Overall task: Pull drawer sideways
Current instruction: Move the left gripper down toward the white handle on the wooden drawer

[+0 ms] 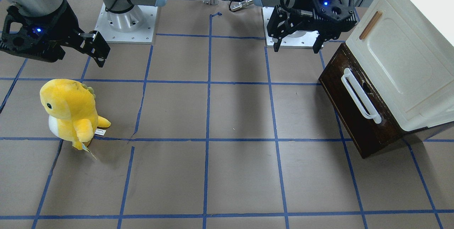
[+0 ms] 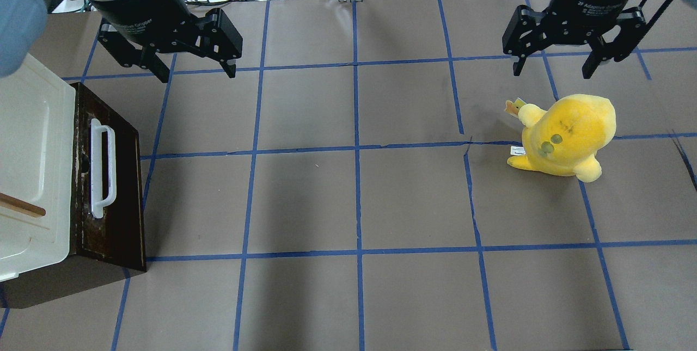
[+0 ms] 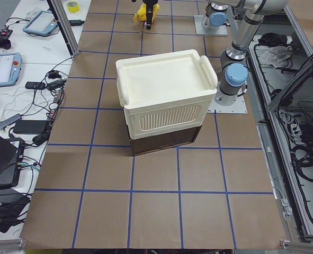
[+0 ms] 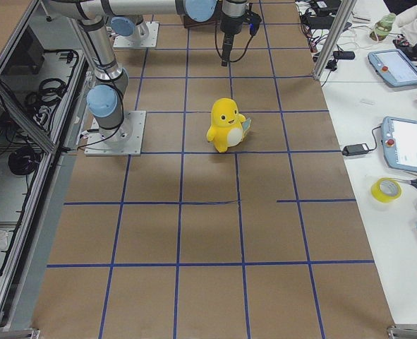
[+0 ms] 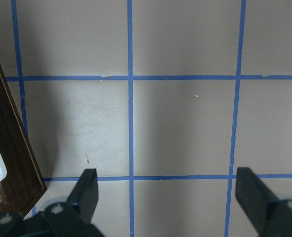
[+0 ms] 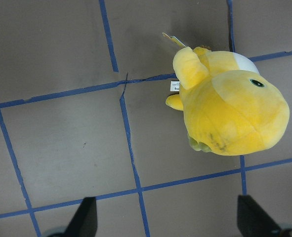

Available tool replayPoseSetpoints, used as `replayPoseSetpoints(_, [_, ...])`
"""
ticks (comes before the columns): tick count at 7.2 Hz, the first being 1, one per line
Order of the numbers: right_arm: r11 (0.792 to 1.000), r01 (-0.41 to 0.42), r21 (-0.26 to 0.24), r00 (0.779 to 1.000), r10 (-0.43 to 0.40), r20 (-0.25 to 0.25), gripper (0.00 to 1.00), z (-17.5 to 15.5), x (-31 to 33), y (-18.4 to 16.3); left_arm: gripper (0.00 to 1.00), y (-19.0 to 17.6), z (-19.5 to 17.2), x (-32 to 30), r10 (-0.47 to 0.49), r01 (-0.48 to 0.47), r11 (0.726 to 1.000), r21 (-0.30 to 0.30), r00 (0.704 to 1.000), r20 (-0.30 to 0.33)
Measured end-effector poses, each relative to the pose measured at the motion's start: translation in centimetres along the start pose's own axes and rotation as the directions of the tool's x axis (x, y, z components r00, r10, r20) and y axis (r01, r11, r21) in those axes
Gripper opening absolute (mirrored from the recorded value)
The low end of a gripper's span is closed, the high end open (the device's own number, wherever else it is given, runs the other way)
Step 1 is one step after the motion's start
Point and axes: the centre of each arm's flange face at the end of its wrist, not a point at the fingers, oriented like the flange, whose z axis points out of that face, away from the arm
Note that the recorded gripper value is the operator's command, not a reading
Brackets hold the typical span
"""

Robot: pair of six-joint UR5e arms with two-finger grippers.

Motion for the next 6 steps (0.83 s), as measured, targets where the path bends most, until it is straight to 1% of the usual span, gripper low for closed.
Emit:
replayPoseSetpoints(2, [1.000,0.000,0.000,1.000,0.000,0.000,1.00,0.0,0.0,0.0,1.00,-0.1,0.9,0.0,-0.005,0.005,1.000,-0.019,1.000,0.002])
replayPoseSetpoints(4, [1.000,0.000,0.000,1.000,0.000,0.000,1.00,0.0,0.0,0.0,1.00,-0.9,3.4,0.0,-0.014,0.015,0.998,-0.067,1.000,0.014])
replayPoseSetpoints(6, [1.000,0.000,0.000,1.000,0.000,0.000,1.00,0.0,0.0,0.0,1.00,-1.6,6.3,-0.4,-0.018,0.032,0.988,-0.154,0.996,0.087])
